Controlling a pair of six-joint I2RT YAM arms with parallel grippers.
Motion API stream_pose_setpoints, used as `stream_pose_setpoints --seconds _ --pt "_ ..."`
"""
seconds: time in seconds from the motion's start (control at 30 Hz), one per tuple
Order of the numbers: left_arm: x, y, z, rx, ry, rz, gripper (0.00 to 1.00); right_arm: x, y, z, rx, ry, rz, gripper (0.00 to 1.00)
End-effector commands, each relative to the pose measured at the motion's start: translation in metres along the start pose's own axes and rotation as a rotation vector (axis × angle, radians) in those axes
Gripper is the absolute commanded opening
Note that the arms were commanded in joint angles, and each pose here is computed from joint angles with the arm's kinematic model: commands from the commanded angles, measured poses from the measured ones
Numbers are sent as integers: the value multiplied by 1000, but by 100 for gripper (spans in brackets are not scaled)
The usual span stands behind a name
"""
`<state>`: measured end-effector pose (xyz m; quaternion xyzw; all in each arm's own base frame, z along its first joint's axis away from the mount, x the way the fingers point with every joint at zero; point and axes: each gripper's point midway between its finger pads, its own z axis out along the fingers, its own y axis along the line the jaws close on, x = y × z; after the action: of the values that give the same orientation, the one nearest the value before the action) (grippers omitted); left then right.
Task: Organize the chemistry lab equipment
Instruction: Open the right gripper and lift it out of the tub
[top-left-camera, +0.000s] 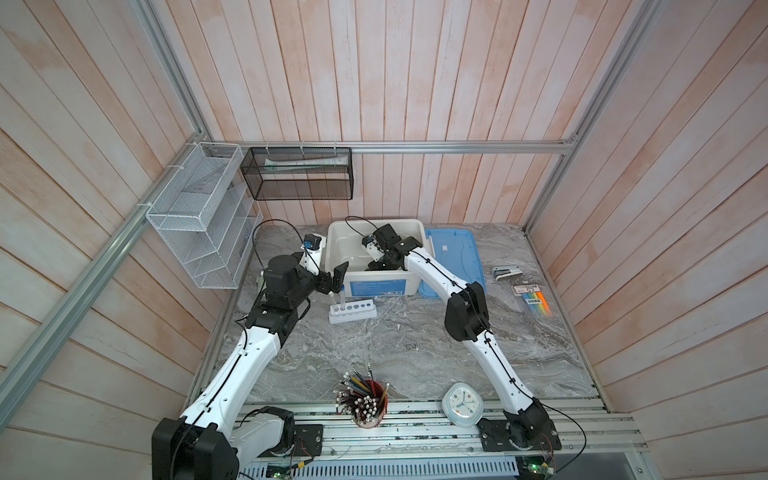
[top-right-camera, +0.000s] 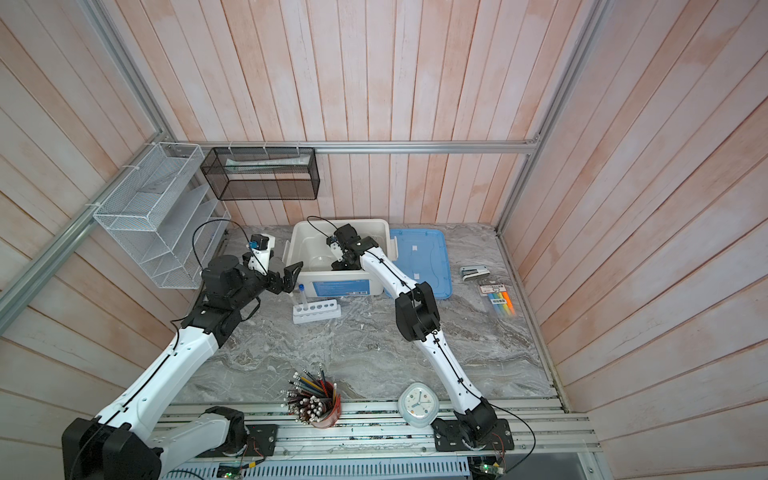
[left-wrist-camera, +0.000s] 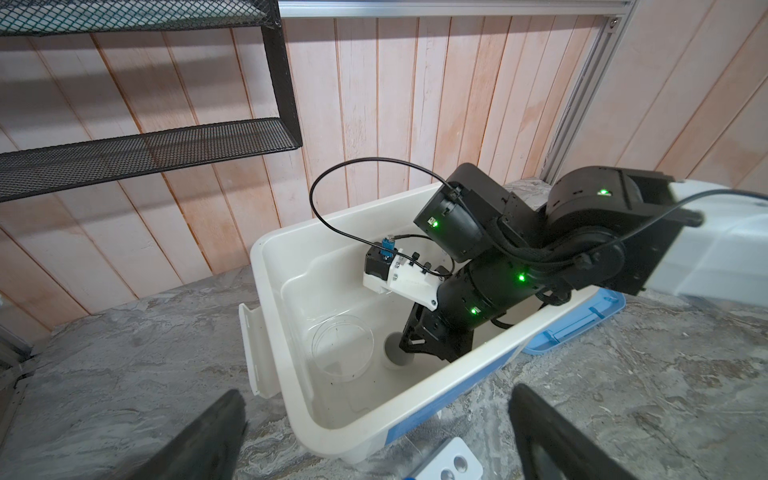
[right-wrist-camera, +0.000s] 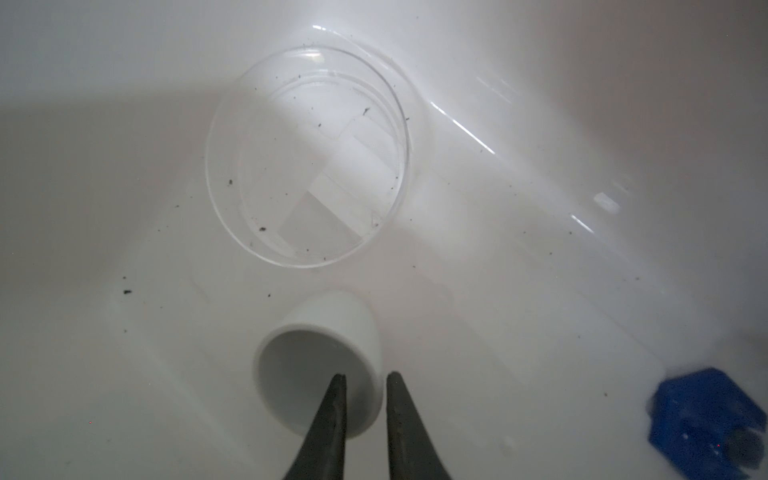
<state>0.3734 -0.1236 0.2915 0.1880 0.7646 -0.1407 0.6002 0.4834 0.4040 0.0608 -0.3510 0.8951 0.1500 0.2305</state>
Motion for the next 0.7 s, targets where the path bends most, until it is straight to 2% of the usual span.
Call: stream_pose_setpoints --seconds 0.0,0.13,0.67 --pt "-13 0 -5 6 -32 12 100 1 2 0 8 3 2 25" --pt "-15 -1 -6 5 -36 13 100 -6 0 -7 26 -16 9 29" --pt "-21 -1 -12 -1 -54 17 100 -63 4 -125 102 -200 -16 40"
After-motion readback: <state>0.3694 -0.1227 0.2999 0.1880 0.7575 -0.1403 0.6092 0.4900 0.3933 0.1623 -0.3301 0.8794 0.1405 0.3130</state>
